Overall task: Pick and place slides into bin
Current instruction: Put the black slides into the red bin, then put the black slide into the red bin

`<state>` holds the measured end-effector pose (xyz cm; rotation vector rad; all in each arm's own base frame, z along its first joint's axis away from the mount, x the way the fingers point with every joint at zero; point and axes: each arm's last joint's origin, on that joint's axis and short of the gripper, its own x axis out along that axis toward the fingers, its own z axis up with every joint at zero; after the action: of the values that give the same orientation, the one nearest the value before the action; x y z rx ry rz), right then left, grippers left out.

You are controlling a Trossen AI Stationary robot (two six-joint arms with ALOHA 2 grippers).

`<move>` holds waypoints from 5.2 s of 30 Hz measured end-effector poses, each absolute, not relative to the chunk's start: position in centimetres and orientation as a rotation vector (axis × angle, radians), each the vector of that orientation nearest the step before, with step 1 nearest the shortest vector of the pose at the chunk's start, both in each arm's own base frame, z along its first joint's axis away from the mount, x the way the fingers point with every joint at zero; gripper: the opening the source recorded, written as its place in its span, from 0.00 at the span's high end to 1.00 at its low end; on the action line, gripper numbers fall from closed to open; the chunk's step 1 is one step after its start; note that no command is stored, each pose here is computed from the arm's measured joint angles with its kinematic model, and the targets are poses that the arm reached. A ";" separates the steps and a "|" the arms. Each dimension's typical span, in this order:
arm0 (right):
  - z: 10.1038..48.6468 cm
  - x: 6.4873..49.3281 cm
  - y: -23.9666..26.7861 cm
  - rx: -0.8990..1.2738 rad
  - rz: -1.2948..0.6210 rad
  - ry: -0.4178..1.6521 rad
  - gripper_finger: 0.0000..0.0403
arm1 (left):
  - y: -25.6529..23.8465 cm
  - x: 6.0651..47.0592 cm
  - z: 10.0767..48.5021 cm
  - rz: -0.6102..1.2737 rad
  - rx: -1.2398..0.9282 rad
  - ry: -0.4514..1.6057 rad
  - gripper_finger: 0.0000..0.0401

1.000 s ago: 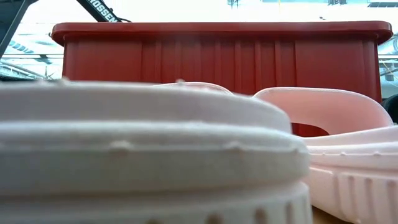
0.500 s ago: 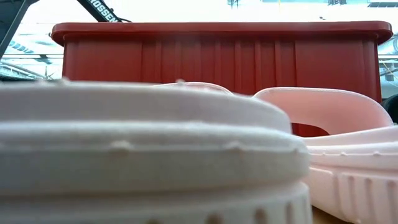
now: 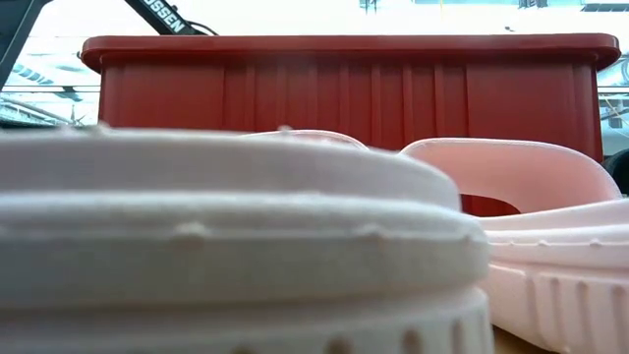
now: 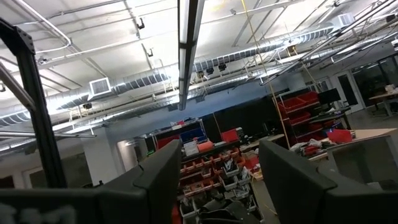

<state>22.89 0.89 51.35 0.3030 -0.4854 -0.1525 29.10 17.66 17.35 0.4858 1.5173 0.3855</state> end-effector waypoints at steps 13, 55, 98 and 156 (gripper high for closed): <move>51.2 23.1 1.8 0.311 -0.114 -0.474 0.49 | 15.0 29.7 18.4 0.412 0.487 1.496 0.44; 49.2 24.3 2.3 0.337 -0.153 -0.503 0.49 | -2.2 24.2 33.0 0.298 0.103 0.736 0.44; 48.3 25.1 8.5 0.467 0.152 -0.505 0.49 | -19.2 23.5 37.6 -0.072 0.066 0.338 0.44; 46.3 24.6 12.9 0.503 0.296 -0.406 0.49 | -21.7 28.9 15.9 0.348 0.205 1.245 0.44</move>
<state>24.63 12.93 46.29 0.5028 -0.4063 0.2956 28.94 -21.74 15.91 0.2053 1.2453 0.3483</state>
